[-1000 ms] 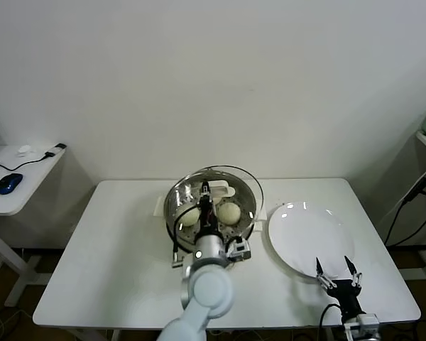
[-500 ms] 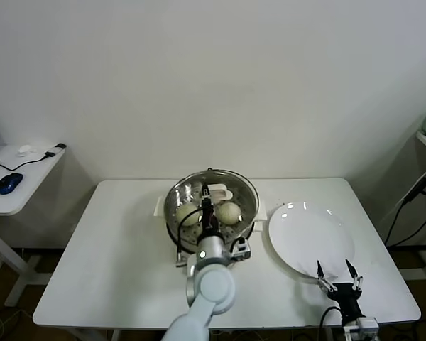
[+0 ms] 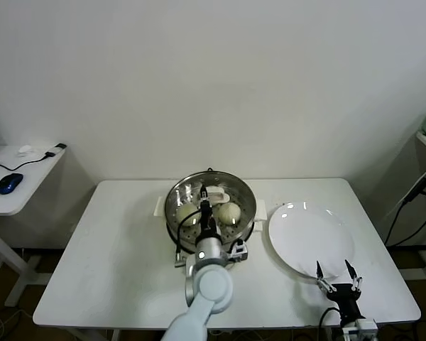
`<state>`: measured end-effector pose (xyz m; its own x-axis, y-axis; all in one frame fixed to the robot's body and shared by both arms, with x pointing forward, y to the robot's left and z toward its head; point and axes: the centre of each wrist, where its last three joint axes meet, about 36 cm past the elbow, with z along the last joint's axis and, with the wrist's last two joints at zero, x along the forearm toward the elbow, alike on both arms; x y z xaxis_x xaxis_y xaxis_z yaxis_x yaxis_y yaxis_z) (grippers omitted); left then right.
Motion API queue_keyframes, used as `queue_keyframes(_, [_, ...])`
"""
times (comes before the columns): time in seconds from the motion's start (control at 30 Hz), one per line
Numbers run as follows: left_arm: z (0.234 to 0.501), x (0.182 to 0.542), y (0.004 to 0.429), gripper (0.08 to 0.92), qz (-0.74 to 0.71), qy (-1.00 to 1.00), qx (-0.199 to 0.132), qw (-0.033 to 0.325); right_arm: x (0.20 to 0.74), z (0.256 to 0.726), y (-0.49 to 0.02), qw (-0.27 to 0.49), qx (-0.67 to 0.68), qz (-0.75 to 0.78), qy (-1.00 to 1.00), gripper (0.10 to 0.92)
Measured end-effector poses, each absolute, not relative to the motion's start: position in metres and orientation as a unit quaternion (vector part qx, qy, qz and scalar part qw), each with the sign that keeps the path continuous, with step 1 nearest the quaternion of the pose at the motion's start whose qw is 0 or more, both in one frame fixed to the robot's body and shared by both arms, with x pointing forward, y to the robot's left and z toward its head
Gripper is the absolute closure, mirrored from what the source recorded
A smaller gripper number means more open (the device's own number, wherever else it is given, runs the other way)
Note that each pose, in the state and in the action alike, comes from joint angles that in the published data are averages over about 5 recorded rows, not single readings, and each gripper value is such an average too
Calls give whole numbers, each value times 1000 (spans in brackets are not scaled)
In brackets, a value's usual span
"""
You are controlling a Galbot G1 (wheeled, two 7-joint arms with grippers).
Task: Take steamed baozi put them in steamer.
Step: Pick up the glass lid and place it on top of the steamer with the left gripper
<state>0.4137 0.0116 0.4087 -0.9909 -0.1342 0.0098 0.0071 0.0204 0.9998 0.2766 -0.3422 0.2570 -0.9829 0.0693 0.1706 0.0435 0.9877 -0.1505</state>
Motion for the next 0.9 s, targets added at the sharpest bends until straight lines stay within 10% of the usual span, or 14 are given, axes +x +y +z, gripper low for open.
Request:
queue_keyframes(0.27, [408, 409, 15, 842, -703, -709, 38, 45, 279, 257, -340, 84, -25, 74, -993, 200])
queue_keyframes(0.9, [433, 386, 31, 305, -677, -735, 13, 19, 280, 261, -332, 92, -8, 71, -993, 200])
